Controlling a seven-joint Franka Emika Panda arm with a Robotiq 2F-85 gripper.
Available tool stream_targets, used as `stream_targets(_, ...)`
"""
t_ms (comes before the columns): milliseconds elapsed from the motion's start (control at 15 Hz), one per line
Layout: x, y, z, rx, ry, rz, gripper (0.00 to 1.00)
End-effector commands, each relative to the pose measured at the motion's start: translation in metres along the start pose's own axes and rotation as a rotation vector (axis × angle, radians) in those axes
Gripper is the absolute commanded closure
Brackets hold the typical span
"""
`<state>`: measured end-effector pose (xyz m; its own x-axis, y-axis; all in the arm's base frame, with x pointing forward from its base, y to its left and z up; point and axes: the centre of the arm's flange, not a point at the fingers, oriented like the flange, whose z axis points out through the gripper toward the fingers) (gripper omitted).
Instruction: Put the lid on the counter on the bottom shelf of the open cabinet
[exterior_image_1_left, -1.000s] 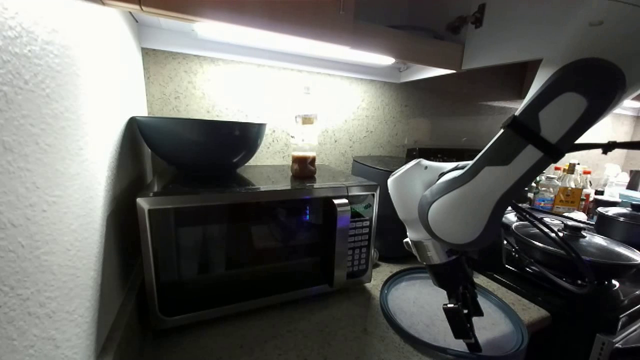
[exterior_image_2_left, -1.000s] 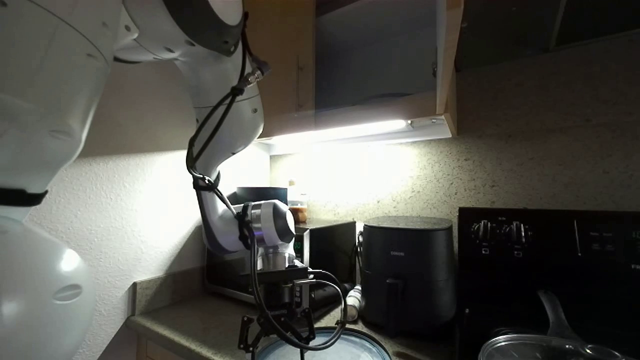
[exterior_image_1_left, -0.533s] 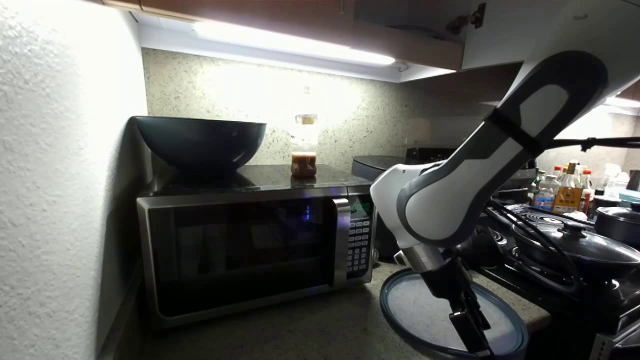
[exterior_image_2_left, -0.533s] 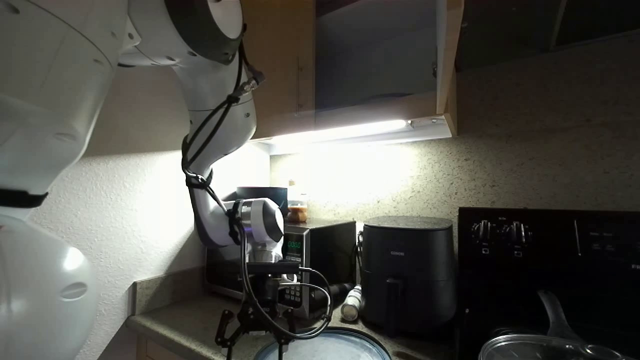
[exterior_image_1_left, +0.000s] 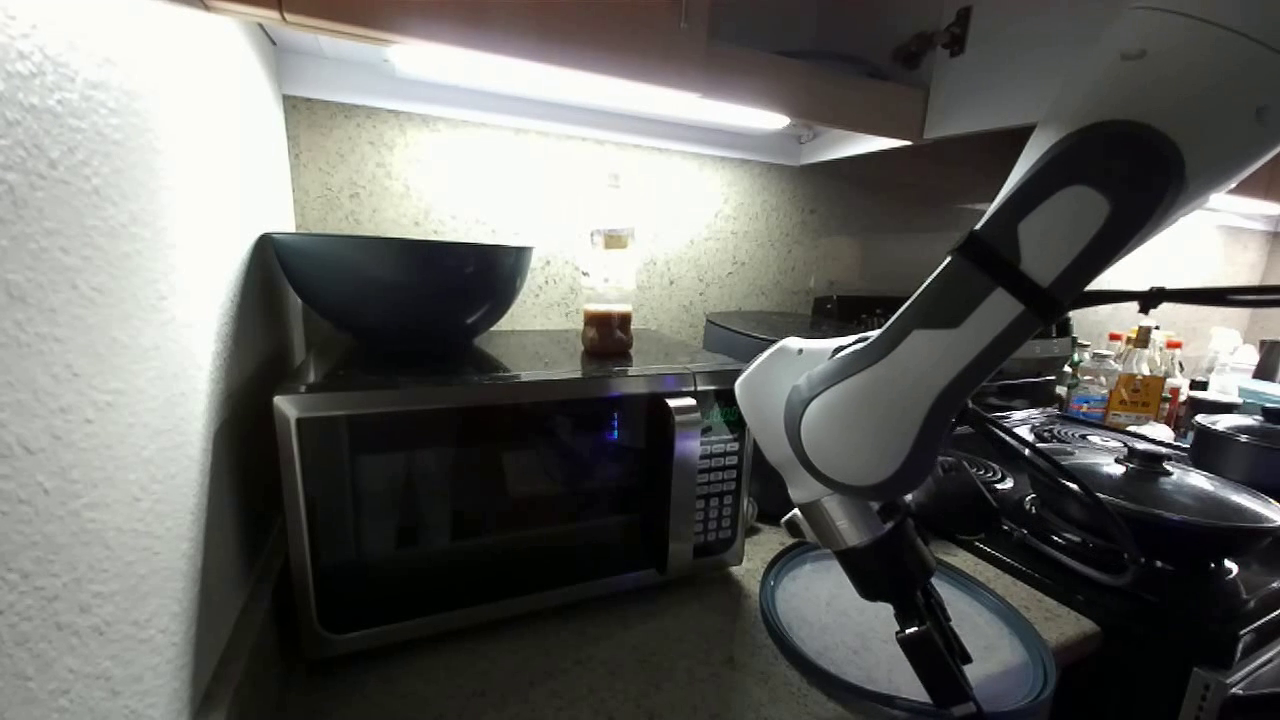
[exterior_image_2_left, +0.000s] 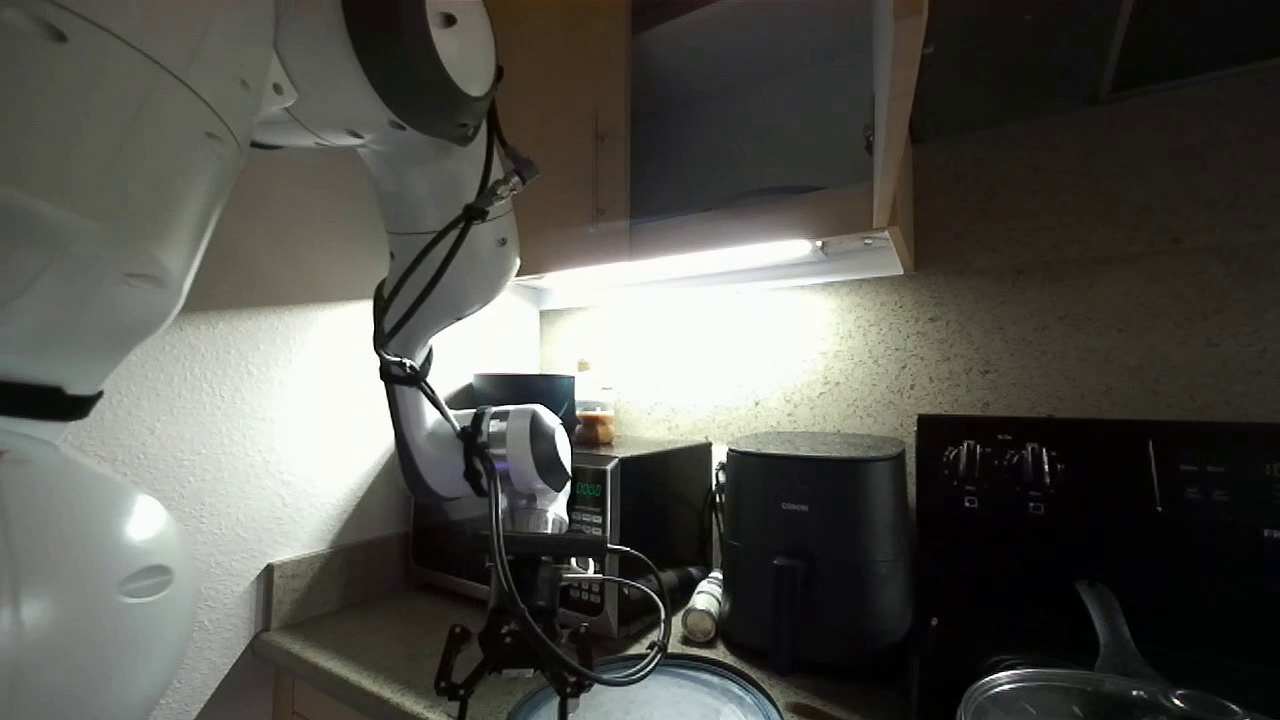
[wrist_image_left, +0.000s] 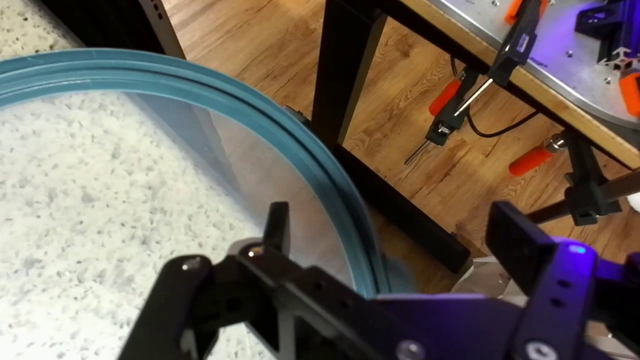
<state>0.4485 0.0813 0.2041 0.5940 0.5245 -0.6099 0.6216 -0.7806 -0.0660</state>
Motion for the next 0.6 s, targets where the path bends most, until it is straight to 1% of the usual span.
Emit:
stream_targets(0,0.017,0.016,0.007,0.037,-0.003,-0.016,0.00)
stream_targets(267,0.029,0.026,0.015,0.064,-0.008,-0.020,0.00)
stream_targets(533,0.032,0.034,0.016,0.089,0.011,-0.028,0.00)
